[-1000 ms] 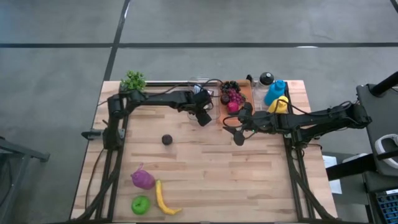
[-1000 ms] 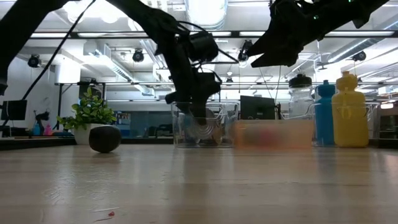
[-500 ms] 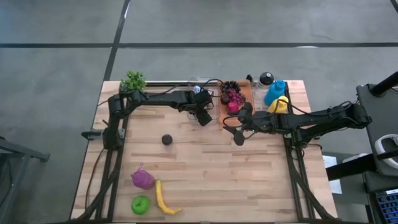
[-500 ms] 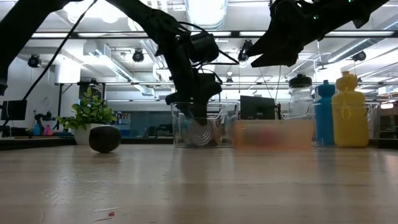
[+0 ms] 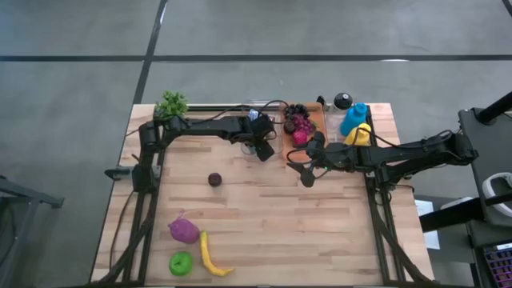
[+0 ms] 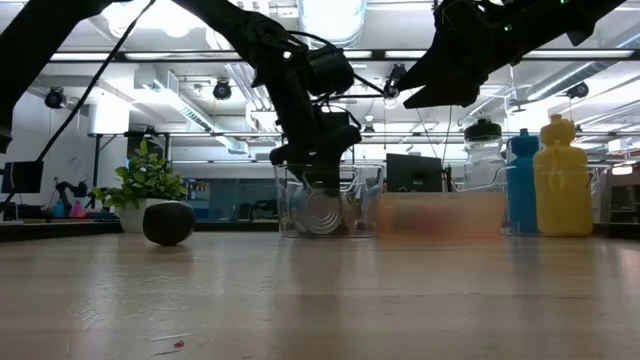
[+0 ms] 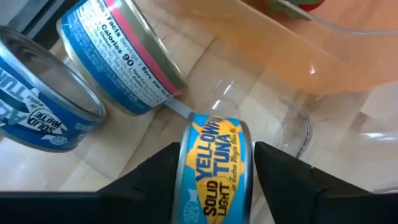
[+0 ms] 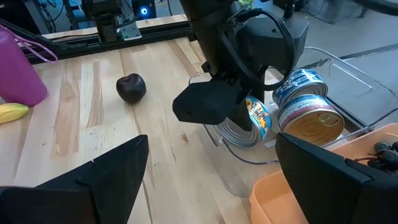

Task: Pick & Place Food Item
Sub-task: Put the yellow and blue tuna can into the left transparent bin, then put the black plum into the orange bin

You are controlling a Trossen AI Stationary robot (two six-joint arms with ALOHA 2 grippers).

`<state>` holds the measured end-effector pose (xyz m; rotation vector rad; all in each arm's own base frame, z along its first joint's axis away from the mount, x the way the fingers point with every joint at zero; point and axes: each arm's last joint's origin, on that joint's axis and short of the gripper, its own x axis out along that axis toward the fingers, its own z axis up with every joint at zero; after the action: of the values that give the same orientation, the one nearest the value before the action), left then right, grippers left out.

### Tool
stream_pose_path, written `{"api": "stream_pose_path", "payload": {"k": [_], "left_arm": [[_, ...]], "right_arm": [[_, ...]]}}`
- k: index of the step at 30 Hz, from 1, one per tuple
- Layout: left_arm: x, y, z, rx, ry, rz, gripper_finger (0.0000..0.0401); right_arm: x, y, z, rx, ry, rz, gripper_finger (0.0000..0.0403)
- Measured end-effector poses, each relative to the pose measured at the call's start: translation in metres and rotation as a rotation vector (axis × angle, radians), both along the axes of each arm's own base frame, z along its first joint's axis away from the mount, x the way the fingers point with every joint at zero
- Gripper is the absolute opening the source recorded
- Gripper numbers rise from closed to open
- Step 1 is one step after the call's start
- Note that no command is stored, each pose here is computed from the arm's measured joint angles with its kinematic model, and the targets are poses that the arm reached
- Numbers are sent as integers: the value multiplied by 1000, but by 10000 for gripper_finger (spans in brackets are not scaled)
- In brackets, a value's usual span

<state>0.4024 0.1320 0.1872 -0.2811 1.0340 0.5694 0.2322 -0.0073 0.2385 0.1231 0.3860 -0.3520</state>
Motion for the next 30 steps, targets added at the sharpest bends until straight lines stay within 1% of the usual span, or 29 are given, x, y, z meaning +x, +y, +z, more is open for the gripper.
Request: {"api": "stream_pose_path", "payload": {"k": [16,22,30], "left_arm": [[0,1,0,3,-5,1,268],[1,1,0,9,-10,-4,280],[-2,1,12,26,-37,-3,280]], "right_arm": [[0,0,0,0,0,0,329],[0,0,0,0,0,1,337],[0,0,0,1,0,1,350]]}}
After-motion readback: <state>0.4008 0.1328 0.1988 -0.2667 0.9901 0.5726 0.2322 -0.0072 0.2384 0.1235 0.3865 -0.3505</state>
